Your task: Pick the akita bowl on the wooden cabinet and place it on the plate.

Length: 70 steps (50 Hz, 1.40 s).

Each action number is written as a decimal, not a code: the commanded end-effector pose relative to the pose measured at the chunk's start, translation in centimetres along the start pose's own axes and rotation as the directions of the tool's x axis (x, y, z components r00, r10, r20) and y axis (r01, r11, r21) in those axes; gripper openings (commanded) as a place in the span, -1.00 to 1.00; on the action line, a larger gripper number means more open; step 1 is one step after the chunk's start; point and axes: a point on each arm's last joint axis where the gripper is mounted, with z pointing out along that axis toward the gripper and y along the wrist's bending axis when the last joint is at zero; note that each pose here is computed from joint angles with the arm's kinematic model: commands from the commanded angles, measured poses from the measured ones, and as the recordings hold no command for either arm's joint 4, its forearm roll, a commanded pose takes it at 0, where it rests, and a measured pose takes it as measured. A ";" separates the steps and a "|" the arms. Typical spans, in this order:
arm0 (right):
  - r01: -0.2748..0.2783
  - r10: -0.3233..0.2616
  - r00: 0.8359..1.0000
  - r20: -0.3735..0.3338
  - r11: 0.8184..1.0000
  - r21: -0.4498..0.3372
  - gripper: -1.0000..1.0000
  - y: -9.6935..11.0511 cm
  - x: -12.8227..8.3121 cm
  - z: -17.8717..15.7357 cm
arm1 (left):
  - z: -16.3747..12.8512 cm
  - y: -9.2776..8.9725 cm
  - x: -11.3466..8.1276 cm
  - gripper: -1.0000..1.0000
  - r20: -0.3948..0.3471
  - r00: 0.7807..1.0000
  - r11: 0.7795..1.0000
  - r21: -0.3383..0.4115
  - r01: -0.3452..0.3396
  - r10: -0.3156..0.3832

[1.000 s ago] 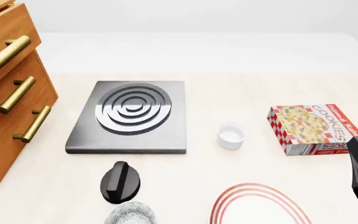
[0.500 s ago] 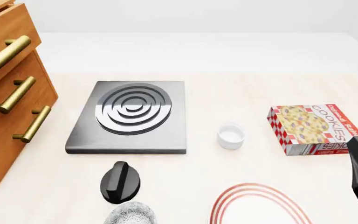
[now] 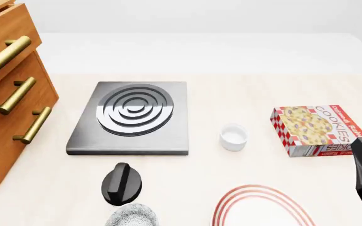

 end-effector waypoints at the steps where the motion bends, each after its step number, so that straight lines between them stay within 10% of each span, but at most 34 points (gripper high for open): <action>1: 0.000 0.000 1.000 0.000 1.000 0.000 1.00 0.0 0.0 0.0 | 1.2 0.9 -0.4 1.00 0.028 0.999 0.997 -0.070 0.024 -0.022; 70: 0.000 0.000 1.000 0.000 1.000 0.000 1.00 0.0 0.0 0.0 | 7.2 7.7 -1.0 1.00 0.139 0.989 0.940 -0.329 0.087 -0.043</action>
